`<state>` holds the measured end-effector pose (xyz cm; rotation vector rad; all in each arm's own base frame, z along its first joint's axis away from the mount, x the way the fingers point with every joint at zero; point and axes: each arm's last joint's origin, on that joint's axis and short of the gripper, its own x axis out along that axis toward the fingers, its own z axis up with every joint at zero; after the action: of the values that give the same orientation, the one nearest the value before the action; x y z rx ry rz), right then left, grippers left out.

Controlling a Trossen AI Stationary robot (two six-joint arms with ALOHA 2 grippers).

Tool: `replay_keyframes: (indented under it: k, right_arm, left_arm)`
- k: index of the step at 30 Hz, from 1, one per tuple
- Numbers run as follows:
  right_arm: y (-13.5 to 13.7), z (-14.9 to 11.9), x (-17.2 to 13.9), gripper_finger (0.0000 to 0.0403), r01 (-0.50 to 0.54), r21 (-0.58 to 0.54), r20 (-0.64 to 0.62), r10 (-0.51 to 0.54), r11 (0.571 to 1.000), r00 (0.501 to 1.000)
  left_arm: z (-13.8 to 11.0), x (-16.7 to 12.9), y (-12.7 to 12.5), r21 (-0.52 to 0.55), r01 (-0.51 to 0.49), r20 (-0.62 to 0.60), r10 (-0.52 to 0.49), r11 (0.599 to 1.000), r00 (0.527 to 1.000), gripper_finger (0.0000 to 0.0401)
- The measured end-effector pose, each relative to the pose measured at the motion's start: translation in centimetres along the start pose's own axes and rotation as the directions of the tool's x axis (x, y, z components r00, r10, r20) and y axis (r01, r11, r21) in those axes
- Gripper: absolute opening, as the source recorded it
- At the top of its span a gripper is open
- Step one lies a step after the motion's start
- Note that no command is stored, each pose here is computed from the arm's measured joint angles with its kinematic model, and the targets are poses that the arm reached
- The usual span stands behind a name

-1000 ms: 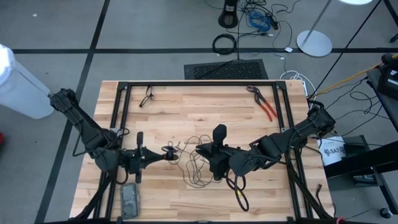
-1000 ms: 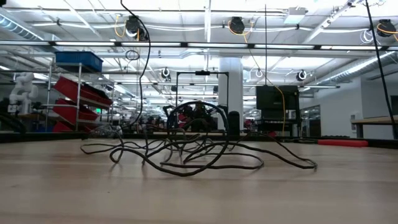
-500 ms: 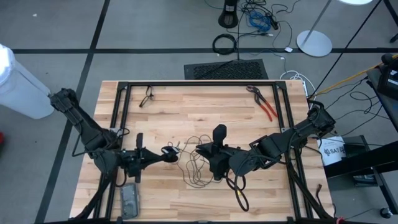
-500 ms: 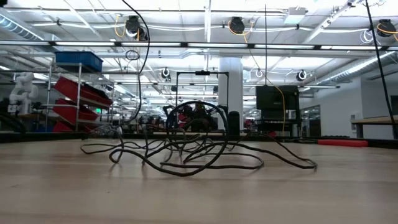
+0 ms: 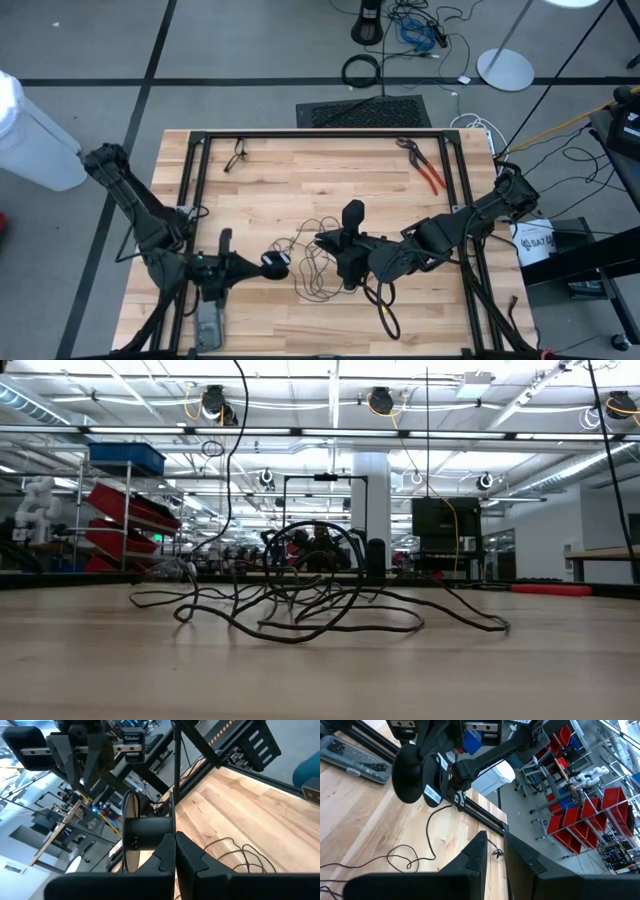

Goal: Coil cords
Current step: Coil the black wire onto the spool

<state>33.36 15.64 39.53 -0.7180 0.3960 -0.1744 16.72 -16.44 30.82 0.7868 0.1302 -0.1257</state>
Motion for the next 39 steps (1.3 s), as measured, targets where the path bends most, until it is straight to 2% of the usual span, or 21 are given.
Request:
replay_keyframes:
  k: [29, 39]
  right_arm:
    - [0.01, 0.00, -0.01, 0.0052, 0.000, 0.000, 0.000, 0.000, 1.000, 1.000]
    - [-0.61, 0.67, 0.18, 0.0052, 0.037, 0.101, 0.060, -0.043, 0.994, 0.997]
  left_arm:
    - [0.06, 0.01, 0.03, -0.013, -0.003, 0.005, 0.003, 1.000, 1.000, 0.0012]
    - [0.06, 0.01, 0.03, -0.013, -0.003, 0.005, 0.003, 1.000, 1.000, 0.0003]
